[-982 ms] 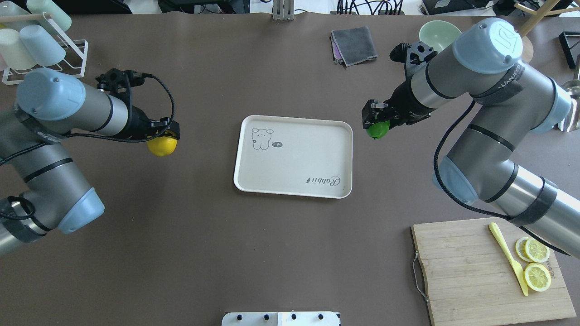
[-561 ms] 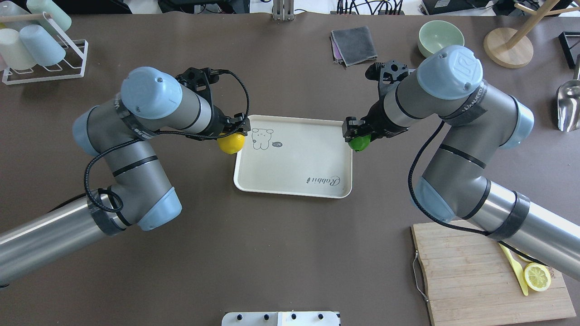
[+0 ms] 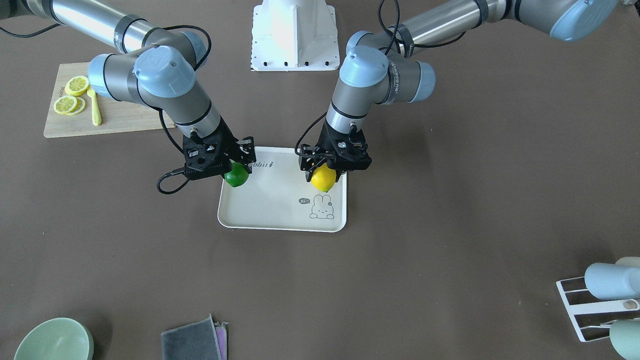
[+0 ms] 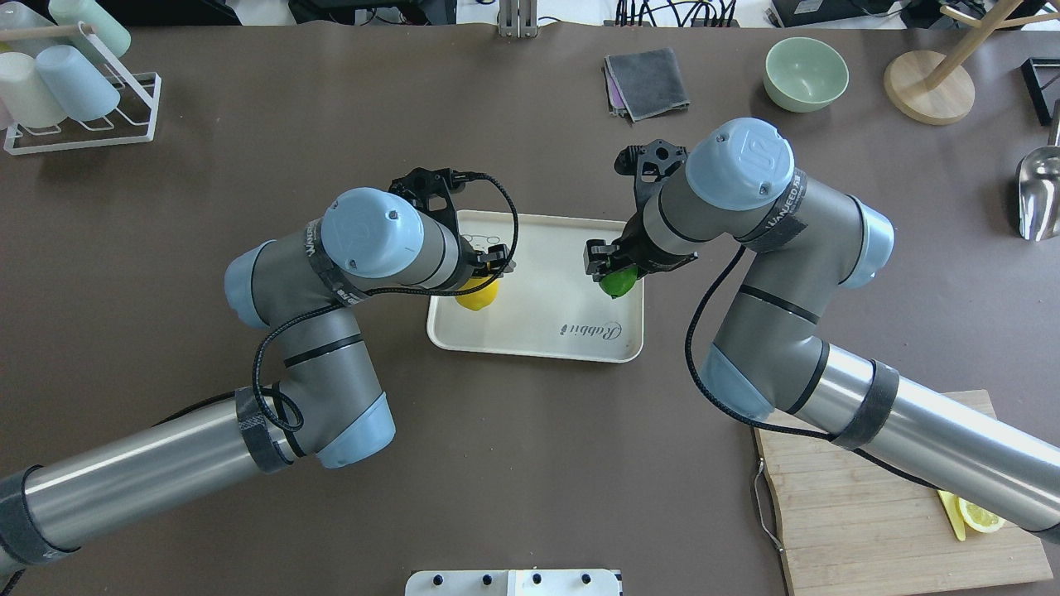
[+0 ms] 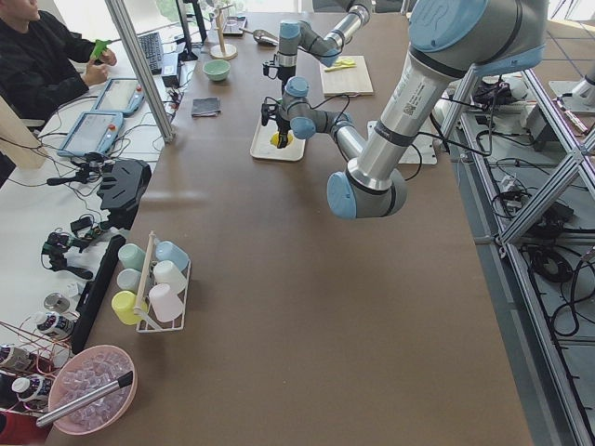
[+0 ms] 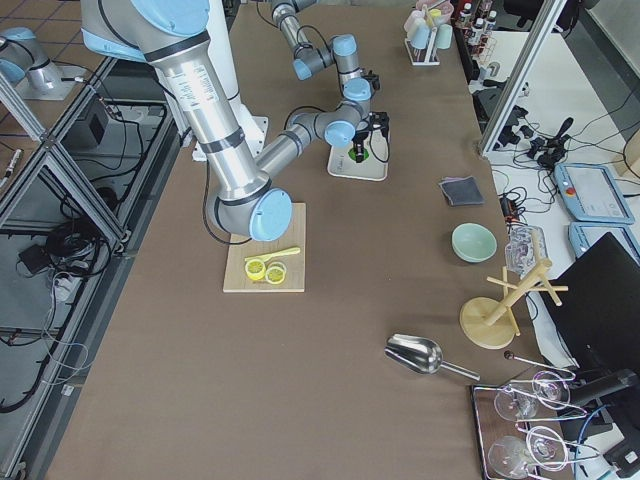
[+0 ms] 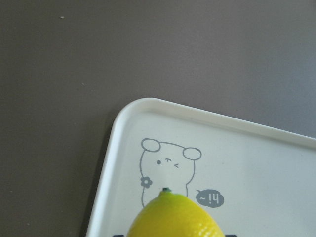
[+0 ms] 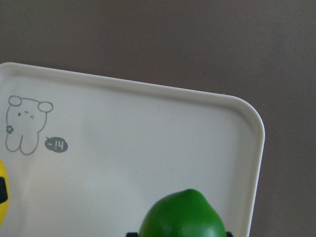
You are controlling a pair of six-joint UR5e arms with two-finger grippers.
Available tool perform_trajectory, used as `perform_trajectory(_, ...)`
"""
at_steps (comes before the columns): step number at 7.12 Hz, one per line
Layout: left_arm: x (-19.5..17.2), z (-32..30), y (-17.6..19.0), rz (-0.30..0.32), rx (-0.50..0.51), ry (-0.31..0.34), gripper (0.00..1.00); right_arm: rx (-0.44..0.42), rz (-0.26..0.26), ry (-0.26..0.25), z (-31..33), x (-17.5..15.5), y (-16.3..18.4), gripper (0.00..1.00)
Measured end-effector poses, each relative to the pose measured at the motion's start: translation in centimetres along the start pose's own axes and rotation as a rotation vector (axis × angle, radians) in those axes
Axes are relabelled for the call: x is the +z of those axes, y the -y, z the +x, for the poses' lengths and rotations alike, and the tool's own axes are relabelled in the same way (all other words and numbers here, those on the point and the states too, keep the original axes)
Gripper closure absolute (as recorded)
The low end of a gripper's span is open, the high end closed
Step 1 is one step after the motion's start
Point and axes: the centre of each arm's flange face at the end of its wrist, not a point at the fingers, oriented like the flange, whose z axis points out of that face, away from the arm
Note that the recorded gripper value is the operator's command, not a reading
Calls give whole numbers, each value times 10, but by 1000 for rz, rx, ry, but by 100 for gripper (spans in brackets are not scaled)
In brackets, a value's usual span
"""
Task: Place all lemons on tray
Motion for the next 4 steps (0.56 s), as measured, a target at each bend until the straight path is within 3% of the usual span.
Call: perform_trajectory(4,-20,10,1,39,13,-30,2,5,7,-34,-12,21,9,0)
